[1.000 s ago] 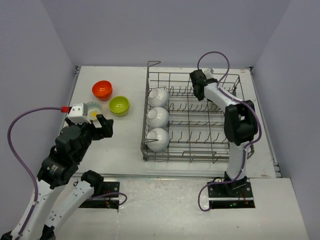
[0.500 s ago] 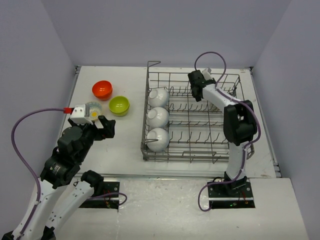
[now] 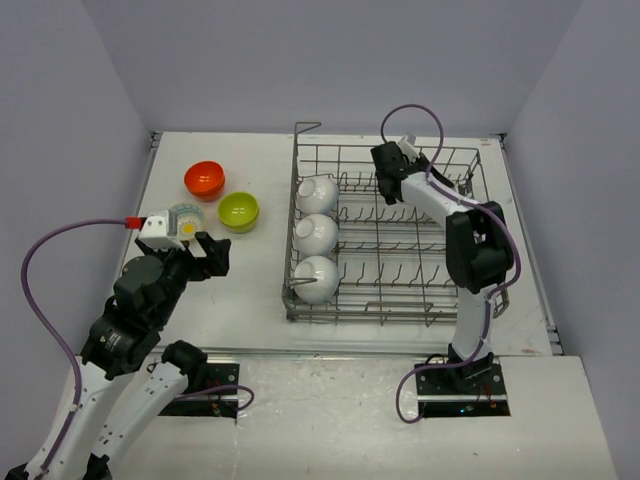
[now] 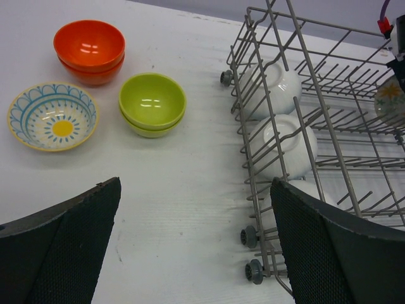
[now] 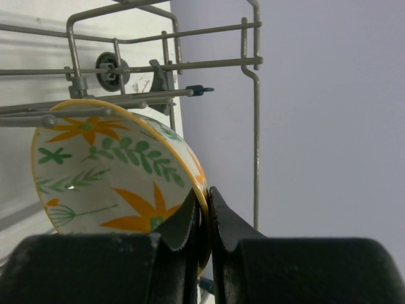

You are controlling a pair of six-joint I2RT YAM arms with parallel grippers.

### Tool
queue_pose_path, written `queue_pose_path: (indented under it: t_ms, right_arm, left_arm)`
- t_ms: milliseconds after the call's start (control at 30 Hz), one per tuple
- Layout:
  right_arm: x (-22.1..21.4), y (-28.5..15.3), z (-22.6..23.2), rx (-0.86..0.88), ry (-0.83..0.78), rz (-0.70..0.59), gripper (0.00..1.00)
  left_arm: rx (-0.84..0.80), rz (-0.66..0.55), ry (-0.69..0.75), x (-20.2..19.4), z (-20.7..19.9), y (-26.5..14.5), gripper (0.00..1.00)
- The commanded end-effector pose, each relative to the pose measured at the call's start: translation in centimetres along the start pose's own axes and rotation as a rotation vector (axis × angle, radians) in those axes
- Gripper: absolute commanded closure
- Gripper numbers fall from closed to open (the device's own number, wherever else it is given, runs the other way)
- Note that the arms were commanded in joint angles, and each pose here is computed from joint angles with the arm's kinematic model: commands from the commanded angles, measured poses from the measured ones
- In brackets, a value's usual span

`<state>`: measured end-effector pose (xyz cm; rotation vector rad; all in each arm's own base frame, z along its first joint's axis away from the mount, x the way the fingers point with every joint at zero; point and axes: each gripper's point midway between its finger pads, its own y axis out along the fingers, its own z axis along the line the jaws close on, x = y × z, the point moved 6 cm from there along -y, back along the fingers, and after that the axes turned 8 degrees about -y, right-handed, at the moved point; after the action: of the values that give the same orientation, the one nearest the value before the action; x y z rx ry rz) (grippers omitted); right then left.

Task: Unload the bowls from the dish rack

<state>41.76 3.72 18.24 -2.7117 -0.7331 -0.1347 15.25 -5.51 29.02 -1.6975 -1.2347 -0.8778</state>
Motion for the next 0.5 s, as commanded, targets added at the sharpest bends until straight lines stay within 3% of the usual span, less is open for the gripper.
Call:
queue_pose_path:
  t_ms: [0, 467]
  right_arm:
    - [0.1, -2.1, -7.4, -0.158, 0.163, 0.007, 1.0]
    - [-0.4, -5.0, -14.0, -0.157, 0.324, -0.078, 1.0]
  left_arm:
    - [-0.024, -0.033, 0.012, 0.5, -0.3, 0.2, 0.0]
    - [-0.018, -0.022, 0.014, 0.4, -0.3, 0.4, 0.0]
